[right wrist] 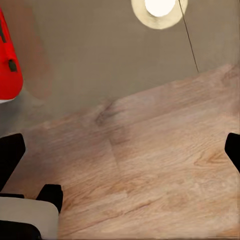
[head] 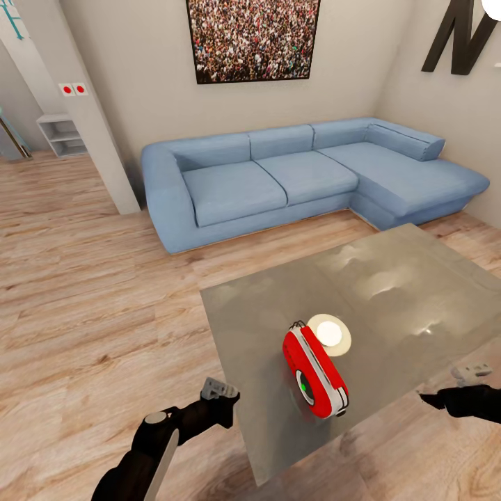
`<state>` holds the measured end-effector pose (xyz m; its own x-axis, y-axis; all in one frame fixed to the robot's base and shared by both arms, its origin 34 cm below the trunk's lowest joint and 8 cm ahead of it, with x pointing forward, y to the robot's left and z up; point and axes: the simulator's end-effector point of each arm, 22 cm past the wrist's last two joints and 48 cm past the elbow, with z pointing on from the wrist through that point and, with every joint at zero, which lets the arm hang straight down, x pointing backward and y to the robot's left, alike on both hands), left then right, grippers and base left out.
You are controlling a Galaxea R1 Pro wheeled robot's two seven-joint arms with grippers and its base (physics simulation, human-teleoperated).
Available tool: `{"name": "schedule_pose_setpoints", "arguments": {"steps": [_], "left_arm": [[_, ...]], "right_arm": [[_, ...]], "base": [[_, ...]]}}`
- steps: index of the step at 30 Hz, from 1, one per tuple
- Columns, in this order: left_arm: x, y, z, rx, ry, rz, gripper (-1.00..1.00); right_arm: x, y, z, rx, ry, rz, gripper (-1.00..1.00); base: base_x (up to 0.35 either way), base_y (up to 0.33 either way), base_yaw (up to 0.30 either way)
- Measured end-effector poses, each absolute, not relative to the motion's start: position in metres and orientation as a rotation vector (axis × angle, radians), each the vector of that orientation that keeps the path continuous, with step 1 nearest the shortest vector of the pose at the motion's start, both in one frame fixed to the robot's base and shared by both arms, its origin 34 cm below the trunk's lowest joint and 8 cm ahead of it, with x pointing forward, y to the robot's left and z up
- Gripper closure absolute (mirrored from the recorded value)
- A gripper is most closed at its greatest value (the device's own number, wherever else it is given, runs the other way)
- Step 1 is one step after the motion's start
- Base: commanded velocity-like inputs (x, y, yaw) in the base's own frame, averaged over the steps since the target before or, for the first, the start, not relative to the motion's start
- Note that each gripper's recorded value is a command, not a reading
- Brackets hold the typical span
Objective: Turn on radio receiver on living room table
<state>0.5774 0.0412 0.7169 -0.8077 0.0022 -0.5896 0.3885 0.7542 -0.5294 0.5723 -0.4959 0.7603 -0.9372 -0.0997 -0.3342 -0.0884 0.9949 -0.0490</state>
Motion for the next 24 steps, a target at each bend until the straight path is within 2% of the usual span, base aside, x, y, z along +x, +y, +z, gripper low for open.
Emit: {"name": "schedule_pose_setpoints", "arguments": {"steps": [6, 24], "left_arm": [[0.578, 0.043, 0.717, 0.288, 2.376, -0.885, 1.0], [0.578, 0.045, 0.716, 0.29, 2.378, -0.88, 1.0]], "right_arm": [[0.544, -0.506, 0.727, -0.112, 2.845, -0.013, -1.0], [0.523, -0.504, 0.694, -0.149, 2.861, 0.036, -1.0]], "base": [[-0.111, 0.0, 0.0], [-0.317, 0.0, 0.0]]}}
